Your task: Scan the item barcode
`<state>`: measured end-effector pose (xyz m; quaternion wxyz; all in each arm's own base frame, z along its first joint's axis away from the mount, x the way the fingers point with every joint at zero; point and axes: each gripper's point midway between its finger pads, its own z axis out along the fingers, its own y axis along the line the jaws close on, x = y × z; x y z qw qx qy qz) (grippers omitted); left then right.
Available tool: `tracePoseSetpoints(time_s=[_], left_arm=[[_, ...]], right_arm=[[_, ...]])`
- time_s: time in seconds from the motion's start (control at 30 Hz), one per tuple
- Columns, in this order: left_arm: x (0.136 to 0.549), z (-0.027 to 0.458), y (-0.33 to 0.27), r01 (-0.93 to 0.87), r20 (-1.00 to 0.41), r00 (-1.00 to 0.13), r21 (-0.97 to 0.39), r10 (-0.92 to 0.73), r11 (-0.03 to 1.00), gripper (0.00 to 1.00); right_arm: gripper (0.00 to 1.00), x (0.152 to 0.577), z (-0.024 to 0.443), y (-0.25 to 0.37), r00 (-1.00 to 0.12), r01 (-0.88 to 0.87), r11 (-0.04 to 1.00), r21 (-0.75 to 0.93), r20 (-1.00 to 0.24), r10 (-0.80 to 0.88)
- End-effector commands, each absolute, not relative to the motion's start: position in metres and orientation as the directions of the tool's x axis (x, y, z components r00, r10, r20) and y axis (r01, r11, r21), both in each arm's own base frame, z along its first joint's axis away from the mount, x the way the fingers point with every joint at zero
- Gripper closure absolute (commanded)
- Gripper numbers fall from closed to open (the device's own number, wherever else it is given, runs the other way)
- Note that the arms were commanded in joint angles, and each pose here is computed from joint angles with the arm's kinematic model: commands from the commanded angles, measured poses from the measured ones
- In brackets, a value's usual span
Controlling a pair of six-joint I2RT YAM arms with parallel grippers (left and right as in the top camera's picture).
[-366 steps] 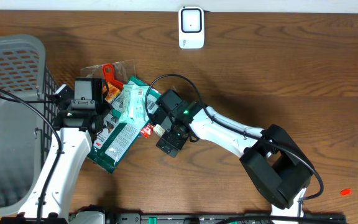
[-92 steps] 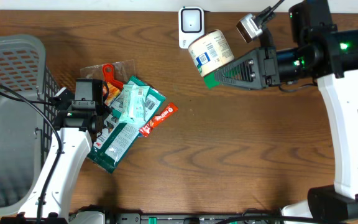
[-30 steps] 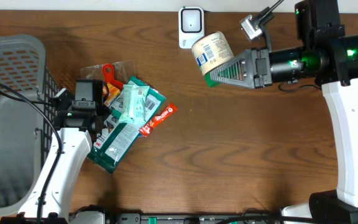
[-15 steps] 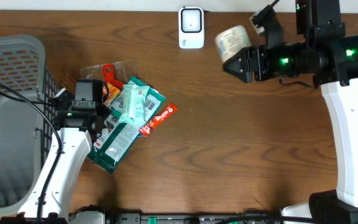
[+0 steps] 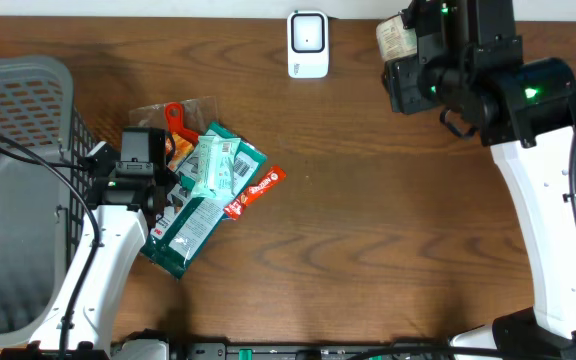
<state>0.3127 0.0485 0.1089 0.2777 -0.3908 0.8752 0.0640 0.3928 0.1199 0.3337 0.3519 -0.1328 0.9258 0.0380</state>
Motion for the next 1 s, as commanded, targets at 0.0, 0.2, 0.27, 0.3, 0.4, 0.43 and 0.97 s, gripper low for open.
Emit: tracePoseSetpoints(time_s=[0.0, 0.2, 0.27, 0.3, 0.4, 0.43, 0.97], left_arm=[[0.309, 0.106, 0.057, -0.747, -0.547, -0.52, -0.081, -0.656, 0.66, 0.11], [0.31, 0.106, 0.057, -0.747, -0.549, -0.518, -0.084, -0.656, 0.659, 0.11], [0.31, 0.106, 0.057, -0.747, -0.549, -0.518, -0.084, -0.656, 0.66, 0.11], [0.31, 0.106, 0.057, -0.747, -0.549, -0.518, -0.084, -0.656, 0.66, 0.11], [0.31, 0.106, 0.057, -0.747, -0.549, -0.518, -0.083, -0.656, 0.66, 0.11], [0.31, 0.106, 0.057, -0.748, -0.551, -0.517, -0.082, -0.655, 0.659, 0.11], [0.31, 0.107, 0.058, -0.749, -0.553, -0.516, -0.079, -0.654, 0.658, 0.11]], right_arm=[[0.4, 0.401, 0.348, 0.106, -0.675, -0.21, 0.965, -0.154, -0.691, -0.258], [0.41, 0.427, 0.332, 0.098, -0.682, -0.151, 0.956, -0.251, -0.673, -0.285], [0.42, 0.439, 0.322, 0.095, -0.692, -0.127, 0.948, -0.291, -0.659, -0.295], [0.43, 0.444, 0.318, 0.093, -0.695, -0.115, 0.944, -0.31, -0.653, -0.299], [0.43, 0.46, 0.302, 0.092, -0.705, -0.108, 0.928, -0.357, -0.63, -0.324], [0.43, 0.465, 0.299, 0.091, -0.706, -0.097, 0.923, -0.371, -0.628, -0.327], [0.38, 0.532, 0.247, 0.102, -0.682, -0.075, 0.744, -0.664, -0.51, -0.524]])
